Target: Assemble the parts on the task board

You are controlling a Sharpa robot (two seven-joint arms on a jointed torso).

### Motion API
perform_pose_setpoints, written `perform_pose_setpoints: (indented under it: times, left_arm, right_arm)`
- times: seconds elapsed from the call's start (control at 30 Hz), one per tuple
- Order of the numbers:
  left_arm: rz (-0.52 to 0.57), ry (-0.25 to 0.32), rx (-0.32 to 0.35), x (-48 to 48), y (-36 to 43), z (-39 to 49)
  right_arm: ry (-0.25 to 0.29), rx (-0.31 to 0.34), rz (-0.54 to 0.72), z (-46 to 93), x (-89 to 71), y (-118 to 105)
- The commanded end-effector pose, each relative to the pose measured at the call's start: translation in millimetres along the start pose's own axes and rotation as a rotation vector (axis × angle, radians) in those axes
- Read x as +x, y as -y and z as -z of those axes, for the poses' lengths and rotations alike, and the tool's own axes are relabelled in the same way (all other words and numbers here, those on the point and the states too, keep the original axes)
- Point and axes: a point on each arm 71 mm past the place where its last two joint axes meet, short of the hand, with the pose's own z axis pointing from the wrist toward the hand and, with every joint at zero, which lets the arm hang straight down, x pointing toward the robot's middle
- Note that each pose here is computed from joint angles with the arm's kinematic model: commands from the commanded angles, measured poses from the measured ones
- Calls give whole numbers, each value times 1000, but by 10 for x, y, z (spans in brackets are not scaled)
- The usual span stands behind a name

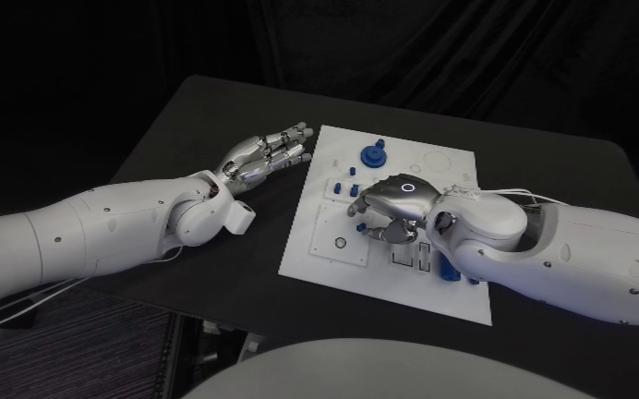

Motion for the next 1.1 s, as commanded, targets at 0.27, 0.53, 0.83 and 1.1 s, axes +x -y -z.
perform_pose_setpoints:
  times: [0.27,0.53,0.83,1.1]
  left_arm:
    - [12,-3,63,9,45,13]
    - [9,3,62,-4,50,30]
    - [5,9,73,-4,62,40]
    - [3,12,77,-12,67,48]
  right_arm:
    - [146,-16,-21,147,-204,28]
    - [162,45,-55,384,-455,196]
    - [102,171,-58,659,-456,501]
    - [-1,307,-52,863,-344,784]
